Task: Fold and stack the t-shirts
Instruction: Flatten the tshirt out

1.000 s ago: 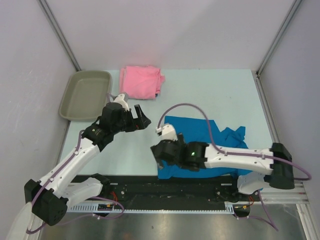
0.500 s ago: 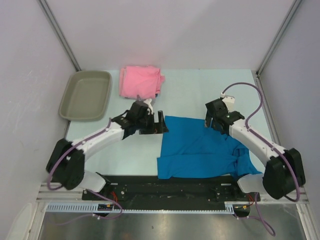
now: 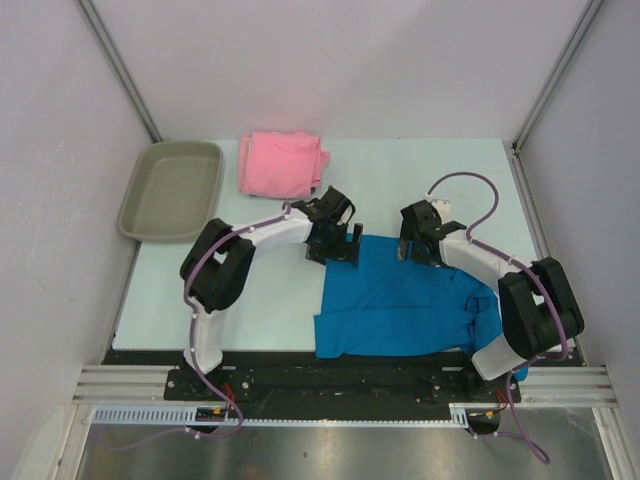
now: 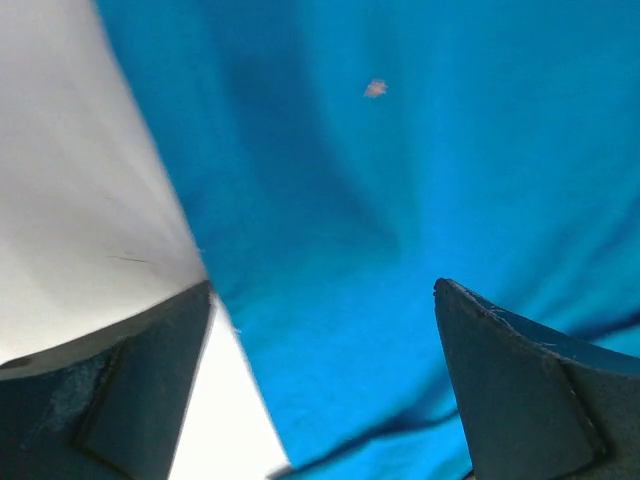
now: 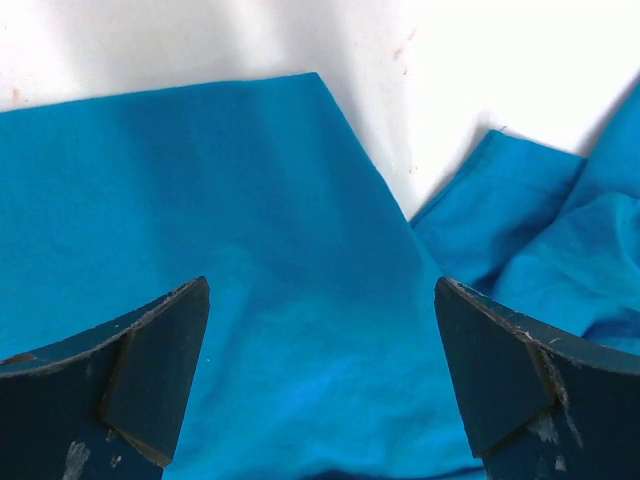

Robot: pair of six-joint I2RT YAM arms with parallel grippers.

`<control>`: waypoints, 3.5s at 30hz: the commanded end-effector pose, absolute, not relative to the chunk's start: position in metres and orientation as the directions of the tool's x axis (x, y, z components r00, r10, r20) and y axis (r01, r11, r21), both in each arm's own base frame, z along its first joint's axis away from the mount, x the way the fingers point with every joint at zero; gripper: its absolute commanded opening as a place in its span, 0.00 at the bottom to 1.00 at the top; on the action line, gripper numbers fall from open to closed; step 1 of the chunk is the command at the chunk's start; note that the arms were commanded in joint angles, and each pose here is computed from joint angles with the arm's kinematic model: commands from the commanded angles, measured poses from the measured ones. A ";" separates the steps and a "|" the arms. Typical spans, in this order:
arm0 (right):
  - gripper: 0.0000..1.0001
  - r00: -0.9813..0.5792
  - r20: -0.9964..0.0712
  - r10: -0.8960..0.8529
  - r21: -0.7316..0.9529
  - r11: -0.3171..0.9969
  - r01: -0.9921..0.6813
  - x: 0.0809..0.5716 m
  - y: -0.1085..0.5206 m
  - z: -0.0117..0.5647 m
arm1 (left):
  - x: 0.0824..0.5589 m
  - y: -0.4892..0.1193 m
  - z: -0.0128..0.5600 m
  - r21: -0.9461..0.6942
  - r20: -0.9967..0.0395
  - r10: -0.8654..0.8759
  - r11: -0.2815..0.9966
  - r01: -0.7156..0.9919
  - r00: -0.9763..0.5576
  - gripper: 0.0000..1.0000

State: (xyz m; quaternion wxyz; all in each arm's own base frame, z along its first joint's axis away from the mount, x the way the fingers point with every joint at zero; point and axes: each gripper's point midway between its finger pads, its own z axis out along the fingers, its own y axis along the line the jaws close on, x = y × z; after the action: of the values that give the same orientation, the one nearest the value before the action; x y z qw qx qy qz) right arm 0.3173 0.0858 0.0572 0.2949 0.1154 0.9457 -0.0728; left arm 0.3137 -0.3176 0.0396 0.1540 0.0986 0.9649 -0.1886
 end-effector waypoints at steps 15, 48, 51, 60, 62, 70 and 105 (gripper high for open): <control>1.00 -0.716 -0.671 0.195 -0.004 0.964 0.267 0.333 0.083 0.090 | 0.405 -0.273 0.055 0.066 -0.341 0.209 0.978 0.199 -0.916 1.00; 1.00 -0.592 -0.712 0.377 0.098 0.889 0.448 0.289 0.011 0.147 | 0.388 -0.315 0.005 0.025 -0.295 0.322 0.944 0.330 -0.900 0.07; 1.00 -0.593 -0.704 0.391 0.092 0.879 0.469 0.286 0.004 0.145 | 0.390 -0.315 0.014 -0.046 -0.310 0.282 0.950 0.310 -0.908 0.00; 1.00 -0.575 -0.719 0.391 0.058 0.858 0.510 0.286 -0.007 0.143 | 0.380 -0.228 0.026 -0.078 -0.302 0.124 0.985 0.154 -0.945 0.00; 1.00 -0.577 -0.713 0.398 0.051 0.850 0.524 0.287 -0.008 0.139 | 0.385 -0.207 0.035 -0.097 -0.325 0.070 0.990 0.107 -0.943 0.00; 1.00 -0.590 -0.697 0.409 0.055 0.850 0.525 0.300 -0.003 0.126 | 0.382 -0.143 0.042 -0.088 -0.320 -0.066 0.995 -0.040 -0.945 0.00; 0.00 -0.776 -0.582 0.244 -0.143 0.909 0.393 0.311 0.046 0.046 | 0.348 -0.093 0.057 -0.154 -0.299 -0.128 0.984 -0.085 -0.945 0.00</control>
State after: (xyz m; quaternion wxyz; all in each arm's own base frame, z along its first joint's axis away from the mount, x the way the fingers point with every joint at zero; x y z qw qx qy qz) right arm 0.3062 0.0606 0.0373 0.2733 0.1564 0.9448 -0.0903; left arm 0.3440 -0.0916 0.0431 0.1311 -0.0738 0.9871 -0.0554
